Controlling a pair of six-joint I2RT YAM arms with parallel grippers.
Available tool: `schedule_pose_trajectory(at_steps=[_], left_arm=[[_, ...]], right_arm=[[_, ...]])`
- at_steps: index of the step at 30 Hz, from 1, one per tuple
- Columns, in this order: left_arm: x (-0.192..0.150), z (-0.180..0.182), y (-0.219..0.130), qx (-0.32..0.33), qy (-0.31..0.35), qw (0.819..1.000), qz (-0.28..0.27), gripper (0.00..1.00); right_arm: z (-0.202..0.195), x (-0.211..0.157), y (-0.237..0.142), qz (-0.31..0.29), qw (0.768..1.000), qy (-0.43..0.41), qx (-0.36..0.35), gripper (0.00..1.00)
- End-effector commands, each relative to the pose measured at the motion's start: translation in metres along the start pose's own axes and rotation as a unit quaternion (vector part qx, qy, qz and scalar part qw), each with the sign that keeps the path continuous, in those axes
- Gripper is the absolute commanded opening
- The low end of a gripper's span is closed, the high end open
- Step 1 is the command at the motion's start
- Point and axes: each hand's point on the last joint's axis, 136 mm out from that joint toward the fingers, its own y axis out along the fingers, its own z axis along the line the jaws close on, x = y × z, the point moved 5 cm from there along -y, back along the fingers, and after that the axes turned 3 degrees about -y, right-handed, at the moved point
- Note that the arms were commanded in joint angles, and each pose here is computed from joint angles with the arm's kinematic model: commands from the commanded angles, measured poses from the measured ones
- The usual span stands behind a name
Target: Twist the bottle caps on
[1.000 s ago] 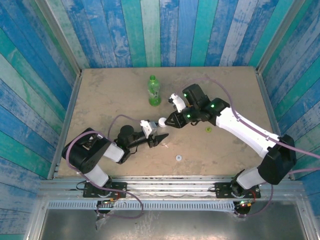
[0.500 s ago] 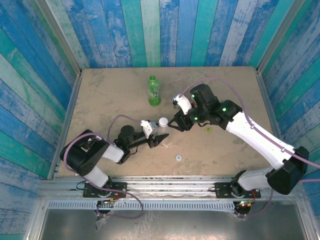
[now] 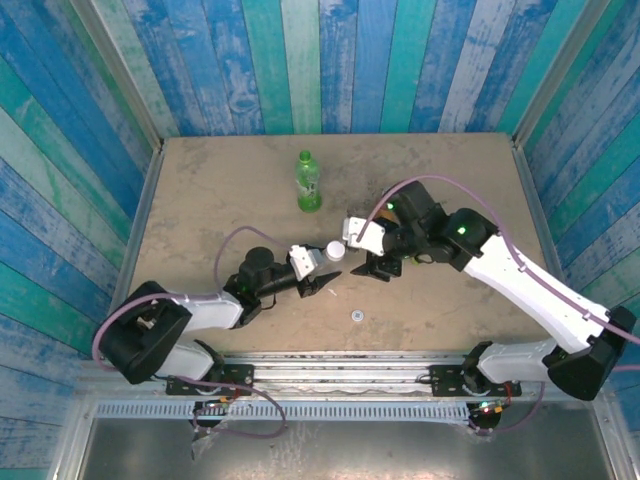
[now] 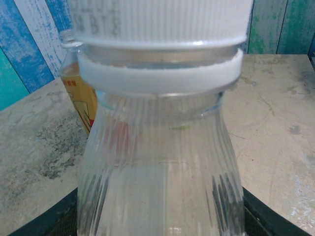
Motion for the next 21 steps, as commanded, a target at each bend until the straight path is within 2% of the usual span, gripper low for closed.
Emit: schedule_pose_trajectory(at_steps=[1, 4, 9, 21], left_arm=[[0.012, -0.003, -0.002, -0.004, 0.043, 0.999, 0.000, 0.31], [0.015, -0.006, -0.004, -0.013, 0.045, 0.999, -0.004, 0.31], [0.015, -0.008, -0.004, -0.020, 0.046, 0.999, -0.003, 0.32], [0.015, -0.009, -0.006, -0.023, 0.044, 0.999, -0.004, 0.31]], right_arm=[[0.001, -0.004, 0.008, 0.063, 0.995, -0.077, 0.002, 0.68], [-0.002, 0.003, 0.015, 0.068, 0.994, -0.085, 0.005, 0.63], [-0.005, 0.012, 0.022, 0.064, 0.993, -0.095, 0.015, 0.62], [-0.007, 0.014, 0.039, 0.079, 0.990, -0.110, 0.032, 0.52]])
